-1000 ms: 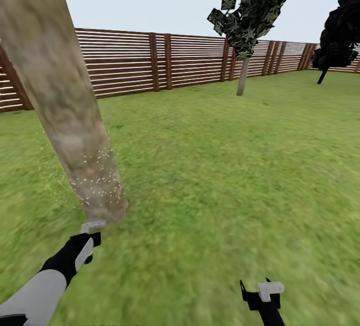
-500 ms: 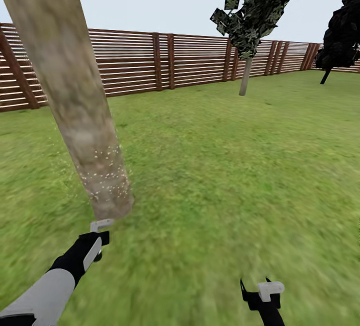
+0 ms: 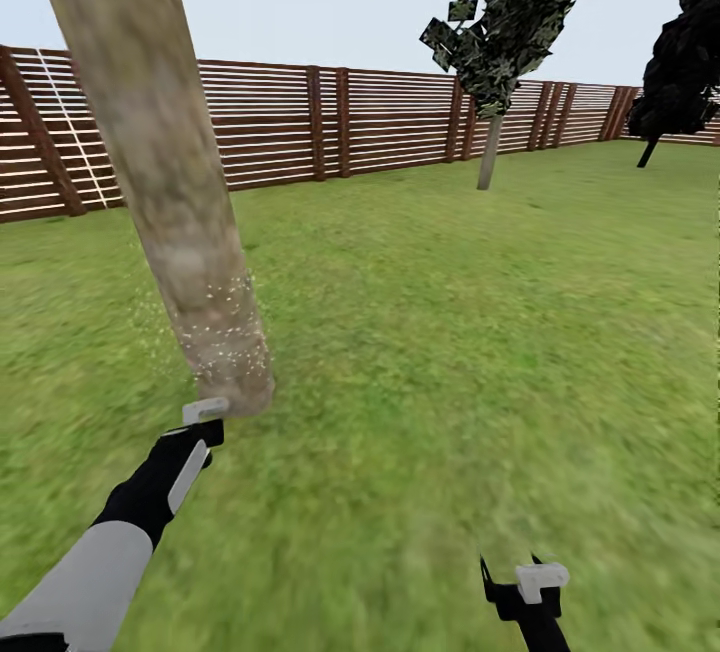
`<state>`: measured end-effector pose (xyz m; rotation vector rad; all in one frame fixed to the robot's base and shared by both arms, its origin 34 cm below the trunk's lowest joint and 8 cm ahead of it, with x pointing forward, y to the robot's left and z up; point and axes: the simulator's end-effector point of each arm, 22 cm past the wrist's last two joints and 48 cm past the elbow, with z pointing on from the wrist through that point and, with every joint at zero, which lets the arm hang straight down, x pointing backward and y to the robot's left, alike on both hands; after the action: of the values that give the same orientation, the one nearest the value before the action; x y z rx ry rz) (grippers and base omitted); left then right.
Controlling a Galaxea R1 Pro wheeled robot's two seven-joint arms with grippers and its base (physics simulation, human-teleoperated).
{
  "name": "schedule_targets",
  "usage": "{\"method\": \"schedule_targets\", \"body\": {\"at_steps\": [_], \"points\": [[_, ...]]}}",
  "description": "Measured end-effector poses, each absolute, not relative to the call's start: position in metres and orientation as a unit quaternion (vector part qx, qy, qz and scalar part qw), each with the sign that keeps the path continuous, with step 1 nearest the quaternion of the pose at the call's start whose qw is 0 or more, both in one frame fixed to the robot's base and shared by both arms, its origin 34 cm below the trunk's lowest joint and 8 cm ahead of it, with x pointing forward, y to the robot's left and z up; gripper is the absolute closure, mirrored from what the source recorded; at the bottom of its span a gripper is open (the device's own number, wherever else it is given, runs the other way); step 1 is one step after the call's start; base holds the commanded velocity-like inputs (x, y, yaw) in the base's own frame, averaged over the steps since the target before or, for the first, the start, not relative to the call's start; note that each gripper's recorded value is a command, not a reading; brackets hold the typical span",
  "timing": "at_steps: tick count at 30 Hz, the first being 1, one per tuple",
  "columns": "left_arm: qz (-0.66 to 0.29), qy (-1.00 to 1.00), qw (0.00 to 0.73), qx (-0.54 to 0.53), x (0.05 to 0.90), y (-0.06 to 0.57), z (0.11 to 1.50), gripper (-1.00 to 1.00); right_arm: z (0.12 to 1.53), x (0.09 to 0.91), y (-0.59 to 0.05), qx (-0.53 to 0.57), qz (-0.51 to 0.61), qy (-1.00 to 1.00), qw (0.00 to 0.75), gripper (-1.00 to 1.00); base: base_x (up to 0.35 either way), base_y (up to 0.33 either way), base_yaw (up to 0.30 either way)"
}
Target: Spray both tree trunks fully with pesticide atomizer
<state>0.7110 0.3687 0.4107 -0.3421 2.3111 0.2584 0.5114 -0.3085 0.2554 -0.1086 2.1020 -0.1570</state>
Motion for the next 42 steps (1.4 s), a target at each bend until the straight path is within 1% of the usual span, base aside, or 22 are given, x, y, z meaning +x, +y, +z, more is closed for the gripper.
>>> {"method": "schedule_targets", "body": {"at_steps": [4, 6, 9, 12, 14, 16, 17, 18, 20, 21, 22, 23, 25, 27, 29, 30, 31, 35, 38, 41, 42], "points": [[0.104, 0.905, 0.39, -0.133, 0.715, 0.371, 0.416, 1.0, 0.255, 0.511, -0.309, -0.045, -0.065, 0.866, 0.493, -1.0, -0.317, 0.0, 0.0], [0.102, 0.898, 0.407, -0.132, 0.724, 0.37, 0.433, 1.0, 0.255, 0.511, -0.309, -0.045, -0.065, 0.866, 0.493, -1.0, -0.105, 0.0, 0.0], [0.098, 0.899, 0.409, -0.125, 0.731, 0.367, 0.459, 1.0, 0.255, 0.511, -0.309, -0.045, -0.065, 0.866, 0.493, -1.0, -0.014, 0.0, 0.0], [0.071, 0.885, 0.446, -0.109, 0.744, 0.356, 0.492, 1.0, 0.255, 0.511, -0.309, -0.045, -0.065, 0.867, 0.493, -1.0, -0.057, 0.0, 0.0], [0.047, 0.895, 0.441, -0.051, 0.734, 0.348, 0.476, 1.0, 0.255, 0.511, -0.308, -0.045, -0.064, 0.867, 0.492, -1.0, -0.242, 0.0, 0.0], [0.0, 0.901, 0.431, 0.048, 0.722, 0.324, 0.46, 1.0, 0.255, 0.512, -0.307, -0.048, -0.063, 0.867, 0.491, -1.0, -0.247, 0.0, 0.0], [-0.025, 0.894, 0.432, 0.114, 0.717, 0.305, 0.457, 1.0, 0.255, 0.514, -0.295, -0.073, -0.049, 0.866, 0.491, -1.0, -0.208, 0.0, 0.0], [-0.038, 0.89, 0.428, 0.156, 0.711, 0.295, 0.451, 1.0, 0.254, 0.516, -0.279, -0.107, -0.03, 0.865, 0.489, -1.0, -0.163, 0.0, 0.0], [-0.071, 0.885, 0.403, 0.223, 0.691, 0.277, 0.425, 1.0, 0.255, 0.531, -0.24, -0.184, 0.027, 0.866, 0.465, -1.0, -0.122, 0.0, 0.0], [-0.097, 0.881, 0.381, 0.265, 0.671, 0.266, 0.4, 1.0, 0.269, 0.554, -0.214, -0.227, 0.072, 0.863, 0.446, -1.0, -0.047, 0.0, 0.0], [-0.121, 0.877, 0.351, 0.304, 0.649, 0.256, 0.38, 1.0, 0.297, 0.583, -0.19, -0.262, 0.115, 0.85, 0.442, -1.0, -0.019, 0.0, 0.0], [-0.144, 0.872, 0.319, 0.343, 0.628, 0.247, 0.368, 1.0, 0.324, 0.599, -0.167, -0.294, 0.16, 0.836, 0.435, -1.0, -0.01, 0.0, 0.0], [-0.178, 0.861, 0.261, 0.399, 0.594, 0.237, 0.355, 1.0, 0.364, 0.616, -0.139, -0.338, 0.214, 0.807, 0.434, -1.0, -0.003, 0.0, 0.0], [-0.197, 0.852, 0.212, 0.436, 0.568, 0.235, 0.347, 1.0, 0.395, 0.622, -0.111, -0.393, 0.258, 0.772, 0.427, -1.0, 0.0, 0.0, 0.0], [-0.21, 0.846, 0.186, 0.453, 0.554, 0.233, 0.345, 1.0, 0.406, 0.62, -0.092, -0.433, 0.274, 0.758, 0.403, -1.0, 0.0, 0.0, 0.0], [-0.219, 0.84, 0.159, 0.469, 0.54, 0.233, 0.342, 1.0, 0.42, 0.625, -0.081, -0.449, 0.276, 0.753, 0.394, -1.0, 0.0, 0.0, 0.0], [-0.219, 0.838, 0.143, 0.479, 0.534, 0.235, 0.339, 1.0, 0.428, 0.627, -0.07, -0.455, 0.28, 0.748, 0.395, -1.0, 0.0, 0.0, 0.0], [-0.22, 0.833, 0.126, 0.492, 0.526, 0.233, 0.337, 1.0, 0.434, 0.619, -0.052, -0.464, 0.3, 0.738, 0.386, -1.0, 0.0, 0.0, 0.0], [-0.22, 0.816, 0.097, 0.525, 0.515, 0.222, 0.334, 1.0, 0.437, 0.603, -0.044, -0.48, 0.329, 0.725, 0.368, -1.0, 0.0, 0.0, 0.0], [-0.22, 0.813, 0.093, 0.532, 0.515, 0.219, 0.334, 1.0, 0.435, 0.589, -0.031, -0.501, 0.341, 0.714, 0.352, -1.0, 0.0, 0.0, 0.0], [-0.219, 0.812, 0.092, 0.532, 0.515, 0.219, 0.334, 1.0, 0.434, 0.584, -0.028, -0.508, 0.342, 0.71, 0.347, 1.0, 0.0, 0.0, 0.0]]}}
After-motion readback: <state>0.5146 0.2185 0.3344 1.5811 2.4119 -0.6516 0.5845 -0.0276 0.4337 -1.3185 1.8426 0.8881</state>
